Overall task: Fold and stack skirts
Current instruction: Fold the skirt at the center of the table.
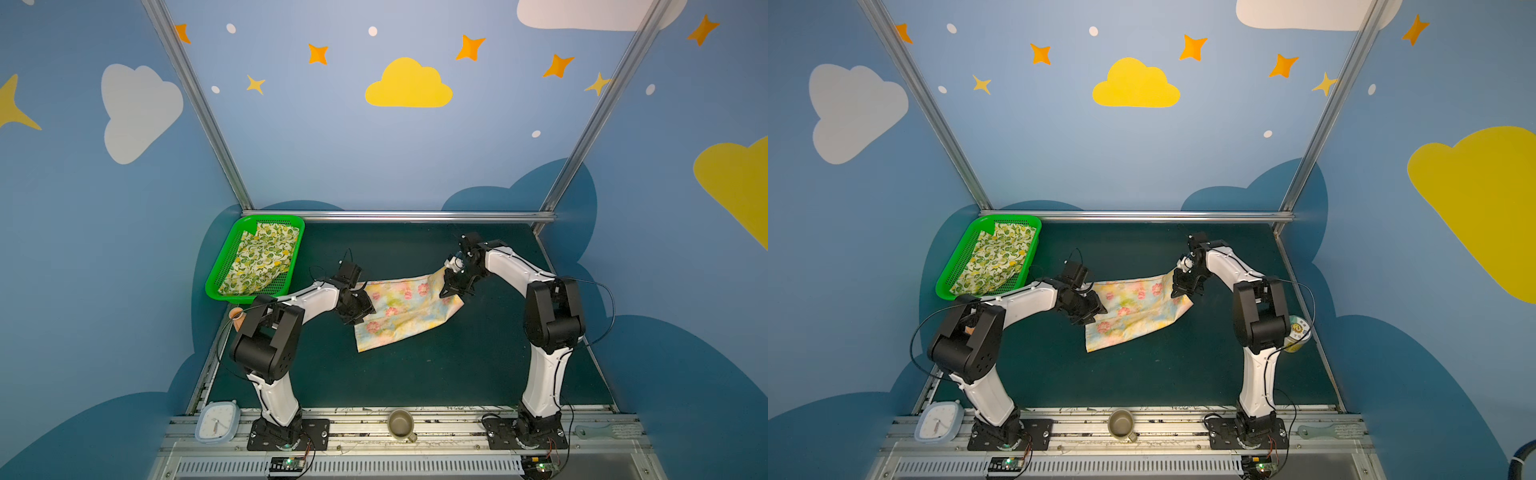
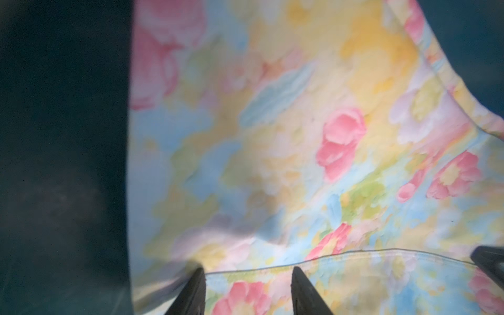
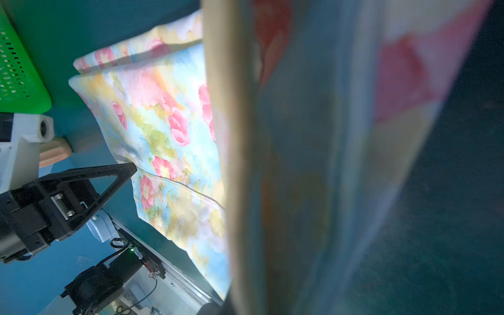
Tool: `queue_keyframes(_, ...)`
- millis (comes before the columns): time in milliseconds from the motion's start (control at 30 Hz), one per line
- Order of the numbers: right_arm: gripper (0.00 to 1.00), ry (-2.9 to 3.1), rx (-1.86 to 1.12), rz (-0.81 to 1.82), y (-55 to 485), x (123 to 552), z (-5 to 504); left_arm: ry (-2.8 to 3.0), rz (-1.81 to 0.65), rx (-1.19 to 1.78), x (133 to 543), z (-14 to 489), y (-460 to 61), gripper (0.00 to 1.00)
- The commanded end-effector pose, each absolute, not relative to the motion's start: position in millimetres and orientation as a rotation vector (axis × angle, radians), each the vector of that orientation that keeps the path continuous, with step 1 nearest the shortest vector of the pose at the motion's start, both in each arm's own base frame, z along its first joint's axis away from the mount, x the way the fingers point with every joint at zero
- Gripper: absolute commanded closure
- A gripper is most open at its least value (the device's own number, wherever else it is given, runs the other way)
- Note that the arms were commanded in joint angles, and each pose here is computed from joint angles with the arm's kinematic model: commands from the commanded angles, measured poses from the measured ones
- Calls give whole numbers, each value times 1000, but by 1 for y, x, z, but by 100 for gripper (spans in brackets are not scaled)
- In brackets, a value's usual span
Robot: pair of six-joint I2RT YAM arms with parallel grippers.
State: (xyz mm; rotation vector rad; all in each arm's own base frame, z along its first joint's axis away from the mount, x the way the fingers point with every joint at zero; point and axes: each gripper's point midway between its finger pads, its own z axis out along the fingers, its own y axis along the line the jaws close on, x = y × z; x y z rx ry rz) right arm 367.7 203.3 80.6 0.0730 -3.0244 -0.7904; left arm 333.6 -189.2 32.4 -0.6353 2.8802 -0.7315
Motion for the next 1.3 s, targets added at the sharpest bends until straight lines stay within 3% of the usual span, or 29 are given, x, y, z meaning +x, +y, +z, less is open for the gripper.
queue_keyframes(0,100,-3056,129,-684,192,360,95,2831,-769,-645,335,40,-194,48)
queue_keyframes(667,100,-3119,390,-302,213,354,103,2841,-865,-687,313,10,-257,50)
queue_keyframes(1267,100,-3116,420,-283,244,349,110,2893,-928,-719,301,-15,-290,50)
